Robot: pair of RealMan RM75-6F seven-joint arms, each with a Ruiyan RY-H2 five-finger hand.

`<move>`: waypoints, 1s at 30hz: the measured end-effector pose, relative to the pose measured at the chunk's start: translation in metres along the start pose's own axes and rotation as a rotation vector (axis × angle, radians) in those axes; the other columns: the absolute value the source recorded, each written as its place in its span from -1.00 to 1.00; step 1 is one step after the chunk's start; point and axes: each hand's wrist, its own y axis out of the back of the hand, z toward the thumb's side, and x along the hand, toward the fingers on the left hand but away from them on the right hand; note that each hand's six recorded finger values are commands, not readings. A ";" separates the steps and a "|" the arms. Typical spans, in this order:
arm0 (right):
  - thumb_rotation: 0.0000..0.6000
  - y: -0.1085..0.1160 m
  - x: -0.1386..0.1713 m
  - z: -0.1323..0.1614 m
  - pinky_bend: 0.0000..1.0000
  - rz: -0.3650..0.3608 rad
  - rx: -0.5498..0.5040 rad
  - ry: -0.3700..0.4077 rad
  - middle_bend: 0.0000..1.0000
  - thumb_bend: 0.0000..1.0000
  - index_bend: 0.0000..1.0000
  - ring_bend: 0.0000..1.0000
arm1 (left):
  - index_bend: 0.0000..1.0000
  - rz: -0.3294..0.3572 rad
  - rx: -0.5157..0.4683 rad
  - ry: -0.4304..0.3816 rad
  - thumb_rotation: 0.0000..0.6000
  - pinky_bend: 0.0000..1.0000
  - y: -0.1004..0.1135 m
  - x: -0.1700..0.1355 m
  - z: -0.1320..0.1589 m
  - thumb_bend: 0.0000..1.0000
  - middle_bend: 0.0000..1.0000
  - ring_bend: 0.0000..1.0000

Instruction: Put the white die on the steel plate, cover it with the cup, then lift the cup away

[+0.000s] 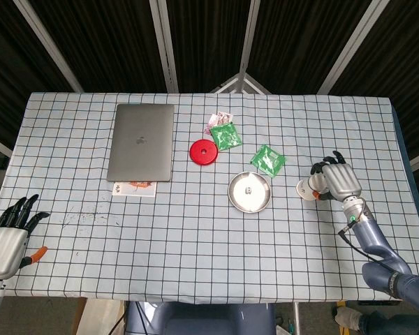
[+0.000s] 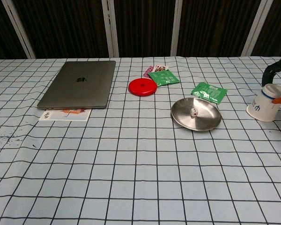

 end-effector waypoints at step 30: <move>1.00 0.033 -0.005 0.084 -1.00 -0.038 0.100 0.175 0.01 -0.34 -0.05 -0.46 | -0.47 0.014 -0.008 -0.020 1.00 -0.74 0.008 -0.007 -0.016 -0.45 -1.00 -1.00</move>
